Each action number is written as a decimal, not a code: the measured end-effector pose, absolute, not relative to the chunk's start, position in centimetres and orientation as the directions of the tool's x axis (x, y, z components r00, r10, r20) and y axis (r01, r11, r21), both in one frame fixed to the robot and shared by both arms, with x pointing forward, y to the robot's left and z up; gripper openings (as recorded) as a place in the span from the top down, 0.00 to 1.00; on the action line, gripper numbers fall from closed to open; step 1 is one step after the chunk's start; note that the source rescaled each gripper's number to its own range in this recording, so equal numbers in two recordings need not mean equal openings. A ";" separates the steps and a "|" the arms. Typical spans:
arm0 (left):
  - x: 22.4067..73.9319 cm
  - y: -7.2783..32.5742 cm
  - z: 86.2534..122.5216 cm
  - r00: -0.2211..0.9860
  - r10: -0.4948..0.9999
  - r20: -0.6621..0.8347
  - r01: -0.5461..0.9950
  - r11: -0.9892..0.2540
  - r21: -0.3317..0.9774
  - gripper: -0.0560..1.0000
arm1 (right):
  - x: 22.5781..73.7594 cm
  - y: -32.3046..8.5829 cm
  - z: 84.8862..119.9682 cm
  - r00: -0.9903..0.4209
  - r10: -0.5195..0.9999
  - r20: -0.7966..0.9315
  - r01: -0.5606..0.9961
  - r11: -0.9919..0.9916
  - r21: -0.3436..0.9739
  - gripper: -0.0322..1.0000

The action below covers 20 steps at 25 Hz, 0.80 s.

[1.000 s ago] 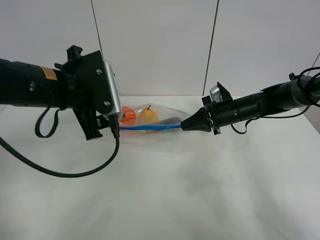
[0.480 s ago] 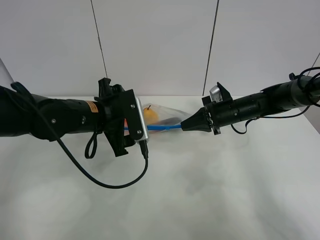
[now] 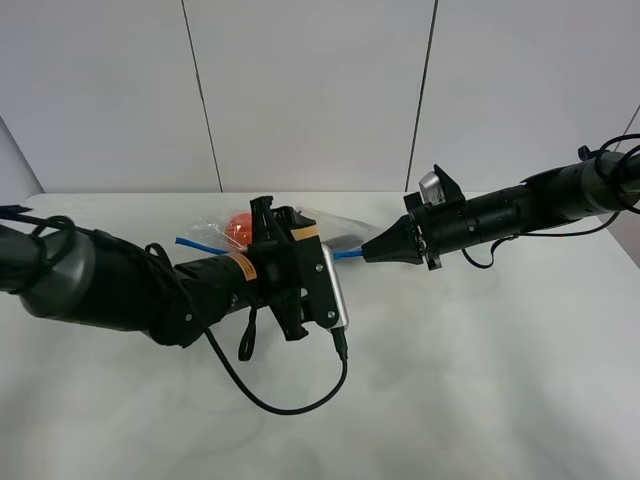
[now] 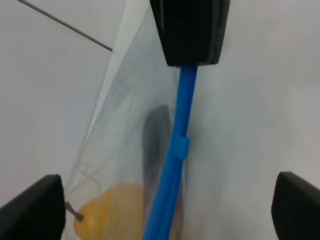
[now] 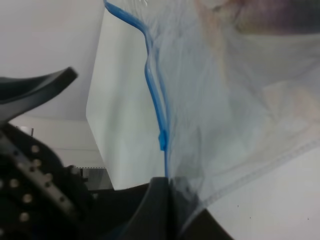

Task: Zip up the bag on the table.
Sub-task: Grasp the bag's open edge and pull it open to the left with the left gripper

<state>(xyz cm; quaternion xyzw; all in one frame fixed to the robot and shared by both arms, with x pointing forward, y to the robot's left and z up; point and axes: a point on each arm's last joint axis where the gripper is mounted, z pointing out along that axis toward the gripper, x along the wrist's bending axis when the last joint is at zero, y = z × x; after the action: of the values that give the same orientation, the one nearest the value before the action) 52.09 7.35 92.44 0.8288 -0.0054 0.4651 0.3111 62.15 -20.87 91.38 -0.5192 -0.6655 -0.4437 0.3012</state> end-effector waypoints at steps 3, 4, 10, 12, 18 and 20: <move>52.4 7.2 91.4 0.561 0.311 0.767 -0.285 -0.798 0.532 0.00 | 62.2 -20.9 91.4 -0.280 0.424 0.862 0.958 0.067 0.278 0.97; 52.4 7.2 91.1 0.558 0.320 0.766 -0.282 -0.795 0.538 0.00 | 62.2 -20.9 91.4 -0.280 0.424 0.862 0.958 0.067 0.278 0.97; 53.0 6.8 90.4 0.532 0.353 0.770 -0.287 -0.780 0.556 0.12 | 62.1 -20.9 91.4 -0.280 0.425 0.861 0.958 0.070 0.278 0.97; 53.4 6.6 90.3 0.512 0.368 0.776 -0.297 -0.772 0.562 0.15 | 62.1 -20.9 91.4 -0.280 0.425 0.861 0.958 0.070 0.278 0.97; 53.7 6.3 89.0 0.490 0.373 0.788 -0.316 -0.766 0.559 0.18 | 62.1 -20.9 91.4 -0.280 0.425 0.861 0.958 0.070 0.278 0.97; 53.7 6.2 89.0 0.483 0.373 0.792 -0.326 -0.763 0.558 0.26 | 62.1 -20.9 91.4 -0.280 0.425 0.861 0.958 0.070 0.278 0.97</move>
<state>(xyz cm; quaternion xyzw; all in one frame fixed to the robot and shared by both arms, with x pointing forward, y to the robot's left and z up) 53.72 6.24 89.00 0.7894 0.0149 0.5082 0.3441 62.13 -20.88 91.37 -0.5188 -0.6665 -0.4427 0.3011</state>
